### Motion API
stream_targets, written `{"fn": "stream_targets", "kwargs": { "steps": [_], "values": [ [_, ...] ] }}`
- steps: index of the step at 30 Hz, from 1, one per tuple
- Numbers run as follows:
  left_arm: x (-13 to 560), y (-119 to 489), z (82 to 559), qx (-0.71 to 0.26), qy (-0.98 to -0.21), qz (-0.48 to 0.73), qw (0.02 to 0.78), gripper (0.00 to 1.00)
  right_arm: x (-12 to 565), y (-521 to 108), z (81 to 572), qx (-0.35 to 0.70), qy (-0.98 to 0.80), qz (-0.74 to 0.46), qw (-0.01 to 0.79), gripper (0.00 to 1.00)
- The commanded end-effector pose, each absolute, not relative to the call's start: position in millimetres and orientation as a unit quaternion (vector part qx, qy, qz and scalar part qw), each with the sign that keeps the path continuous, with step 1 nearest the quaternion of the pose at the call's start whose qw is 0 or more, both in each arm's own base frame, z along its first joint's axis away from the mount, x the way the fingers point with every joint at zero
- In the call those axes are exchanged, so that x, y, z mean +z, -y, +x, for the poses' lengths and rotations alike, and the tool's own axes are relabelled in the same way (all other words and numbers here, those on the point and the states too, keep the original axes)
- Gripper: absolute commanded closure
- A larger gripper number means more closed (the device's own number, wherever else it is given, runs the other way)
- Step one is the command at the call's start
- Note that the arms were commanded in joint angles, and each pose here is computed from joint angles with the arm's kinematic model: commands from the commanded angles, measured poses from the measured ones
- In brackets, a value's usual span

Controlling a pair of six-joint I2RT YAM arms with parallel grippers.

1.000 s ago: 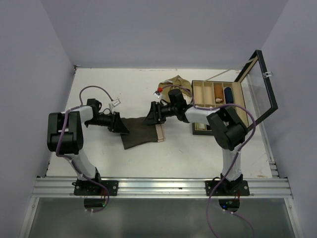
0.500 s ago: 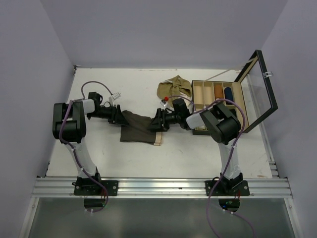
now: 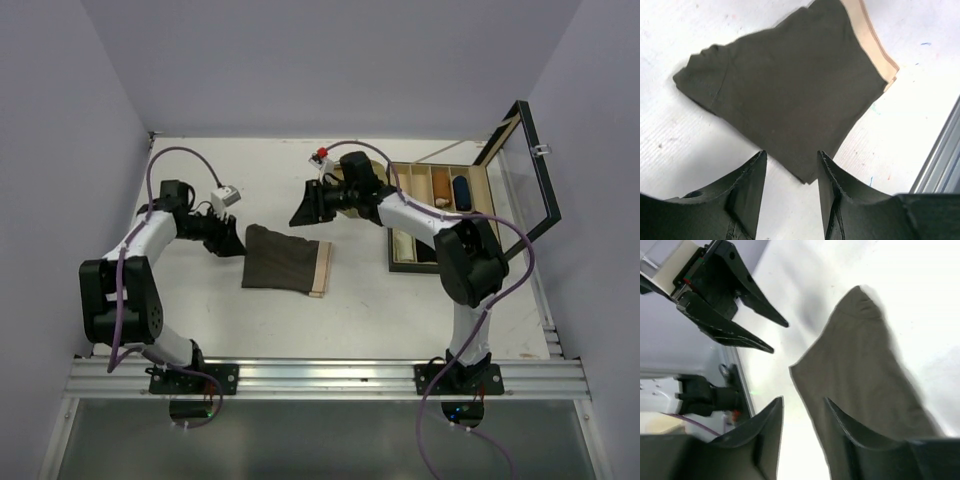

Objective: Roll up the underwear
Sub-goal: Fold the underwear

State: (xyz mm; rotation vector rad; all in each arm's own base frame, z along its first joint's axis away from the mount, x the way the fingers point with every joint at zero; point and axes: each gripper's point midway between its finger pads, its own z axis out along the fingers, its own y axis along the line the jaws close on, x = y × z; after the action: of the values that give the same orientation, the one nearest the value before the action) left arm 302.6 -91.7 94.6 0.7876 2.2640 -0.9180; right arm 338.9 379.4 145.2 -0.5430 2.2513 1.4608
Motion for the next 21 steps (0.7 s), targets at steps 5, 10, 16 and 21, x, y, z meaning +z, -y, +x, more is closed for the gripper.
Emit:
{"fn": "stream_targets", "kwargs": {
  "steps": [5,10,16,21],
  "values": [
    [60,87,279,-0.268,-0.880,0.319,0.230,0.56,98,-343,390,0.330,-0.858,-0.291,0.264,0.72],
    [47,86,265,-0.210,-0.890,0.358,0.188,0.61,70,-332,411,0.262,-0.877,-0.310,0.258,0.77],
    [47,97,267,-0.217,-0.880,0.384,0.175,0.68,30,-320,386,0.256,-0.885,-0.328,0.208,0.81],
    [37,100,283,-0.192,-0.890,0.377,0.171,0.68,16,-311,350,0.267,-0.889,-0.331,0.169,0.85]
  ]
}}
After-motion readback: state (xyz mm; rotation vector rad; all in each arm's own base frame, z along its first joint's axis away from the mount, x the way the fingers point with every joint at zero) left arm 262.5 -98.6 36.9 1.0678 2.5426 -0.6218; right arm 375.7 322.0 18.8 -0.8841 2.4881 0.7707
